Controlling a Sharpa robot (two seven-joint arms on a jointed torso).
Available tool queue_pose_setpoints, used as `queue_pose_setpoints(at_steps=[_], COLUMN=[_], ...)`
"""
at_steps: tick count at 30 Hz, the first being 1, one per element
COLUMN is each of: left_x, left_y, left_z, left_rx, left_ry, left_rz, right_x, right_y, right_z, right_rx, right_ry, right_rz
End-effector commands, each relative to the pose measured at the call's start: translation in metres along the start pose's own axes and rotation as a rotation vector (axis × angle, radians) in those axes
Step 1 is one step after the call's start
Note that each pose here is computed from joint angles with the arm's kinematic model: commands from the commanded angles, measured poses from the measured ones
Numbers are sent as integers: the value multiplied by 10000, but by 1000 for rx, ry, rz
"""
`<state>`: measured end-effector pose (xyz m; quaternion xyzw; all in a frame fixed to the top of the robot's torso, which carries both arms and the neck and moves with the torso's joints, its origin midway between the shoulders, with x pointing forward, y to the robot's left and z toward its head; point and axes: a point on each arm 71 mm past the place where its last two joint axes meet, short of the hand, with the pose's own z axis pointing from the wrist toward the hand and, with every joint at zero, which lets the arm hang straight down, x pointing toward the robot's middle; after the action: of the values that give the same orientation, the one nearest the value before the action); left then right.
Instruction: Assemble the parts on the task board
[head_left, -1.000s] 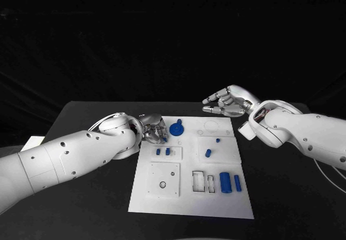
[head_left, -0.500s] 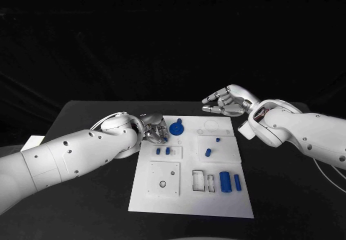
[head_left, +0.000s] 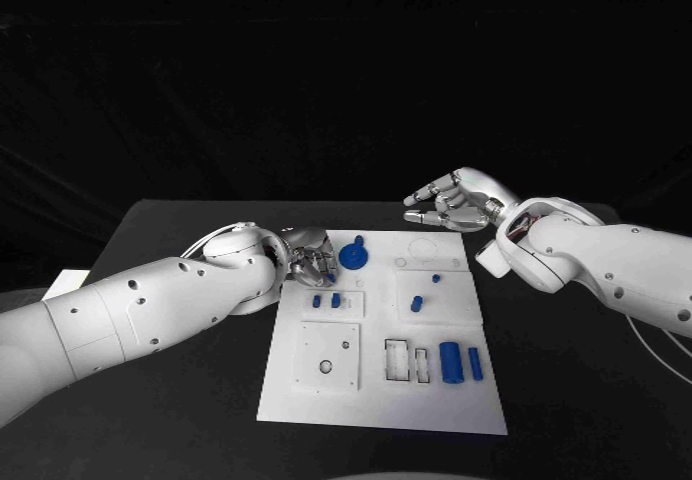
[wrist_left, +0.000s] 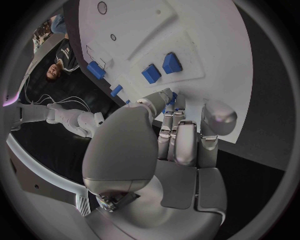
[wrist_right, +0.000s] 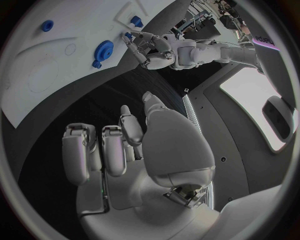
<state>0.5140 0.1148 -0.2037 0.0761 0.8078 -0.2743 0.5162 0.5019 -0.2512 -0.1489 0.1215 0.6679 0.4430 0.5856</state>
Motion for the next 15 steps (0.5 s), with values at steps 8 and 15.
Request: queue_pose_setpoints(at_steps=[8, 15], left_x=[47, 36], left_y=[30, 61], left_z=[2, -1], left_rx=[-22, -32], left_ry=[43, 35], left_rz=[14, 13], right_x=[14, 12], right_y=[3, -4], right_z=[4, 4], right_rx=[-8, -2], right_ry=[15, 14], right_rz=[1, 0])
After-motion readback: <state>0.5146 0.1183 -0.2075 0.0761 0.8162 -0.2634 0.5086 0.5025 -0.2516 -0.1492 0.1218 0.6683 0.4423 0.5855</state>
